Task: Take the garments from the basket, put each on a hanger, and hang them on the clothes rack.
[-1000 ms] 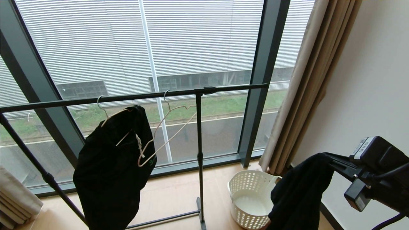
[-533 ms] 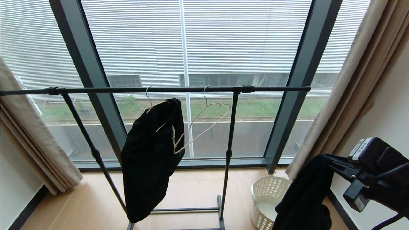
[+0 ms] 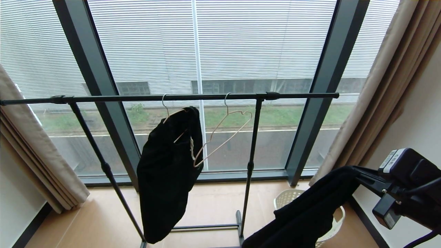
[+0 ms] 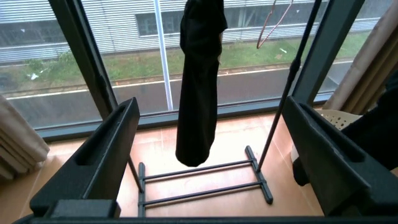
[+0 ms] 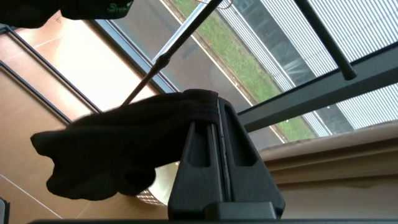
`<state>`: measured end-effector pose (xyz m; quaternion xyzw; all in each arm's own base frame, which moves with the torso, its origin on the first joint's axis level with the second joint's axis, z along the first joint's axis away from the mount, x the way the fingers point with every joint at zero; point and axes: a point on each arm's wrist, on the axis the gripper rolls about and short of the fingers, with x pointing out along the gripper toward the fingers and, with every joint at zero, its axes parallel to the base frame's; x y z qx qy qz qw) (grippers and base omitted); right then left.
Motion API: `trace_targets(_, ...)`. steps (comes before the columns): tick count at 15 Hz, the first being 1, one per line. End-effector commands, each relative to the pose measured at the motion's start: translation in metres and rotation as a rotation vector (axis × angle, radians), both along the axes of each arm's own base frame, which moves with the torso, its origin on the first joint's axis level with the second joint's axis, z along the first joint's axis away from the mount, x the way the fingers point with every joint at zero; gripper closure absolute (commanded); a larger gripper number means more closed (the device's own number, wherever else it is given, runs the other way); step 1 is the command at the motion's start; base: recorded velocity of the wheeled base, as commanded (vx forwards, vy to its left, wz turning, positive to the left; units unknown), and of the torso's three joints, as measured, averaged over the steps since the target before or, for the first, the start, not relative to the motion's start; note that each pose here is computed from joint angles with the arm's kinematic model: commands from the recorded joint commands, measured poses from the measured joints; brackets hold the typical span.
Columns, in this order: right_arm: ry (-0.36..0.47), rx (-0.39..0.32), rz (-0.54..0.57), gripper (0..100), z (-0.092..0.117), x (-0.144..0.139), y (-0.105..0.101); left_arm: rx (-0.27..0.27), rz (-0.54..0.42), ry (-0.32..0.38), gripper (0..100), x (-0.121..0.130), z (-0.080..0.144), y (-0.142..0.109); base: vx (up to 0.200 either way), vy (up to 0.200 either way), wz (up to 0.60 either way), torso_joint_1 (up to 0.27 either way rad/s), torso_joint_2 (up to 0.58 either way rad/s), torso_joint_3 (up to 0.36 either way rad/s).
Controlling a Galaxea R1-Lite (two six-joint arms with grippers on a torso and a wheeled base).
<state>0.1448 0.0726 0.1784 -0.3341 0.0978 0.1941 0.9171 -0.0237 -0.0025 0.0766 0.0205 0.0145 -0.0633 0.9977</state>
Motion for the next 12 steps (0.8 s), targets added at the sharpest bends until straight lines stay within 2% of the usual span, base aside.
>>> trace_targets(1,0.001,-0.001,0.001,100,-0.0003,0.0001,0.0003,0.002,-0.001,0.002,0,0.0001,0.0,0.0,0.0,0.0,0.0,0.0,0.0,0.0)
trace_targets(2,0.003,-0.001,0.001,100,-0.0006,0.0004,0.0004,0.0,-0.001,0.002,0,0.0001,0.0,0.0,0.0,0.0,0.0,0.0,0.0,0.0)
trace_targets(4,0.003,-0.001,0.001,100,-0.0006,0.0004,0.0004,0.0,-0.001,0.002,0,0.0001,0.0,0.0,-0.2,0.0,0.0,0.002,0.0,0.007)
trace_targets(12,0.017,0.007,-0.005,100,-0.0024,0.0025,0.0012,0.006,-0.006,0.001,0,0.0001,0.0,-0.0001,0.0,0.0,0.0,0.0,0.0,0.0)
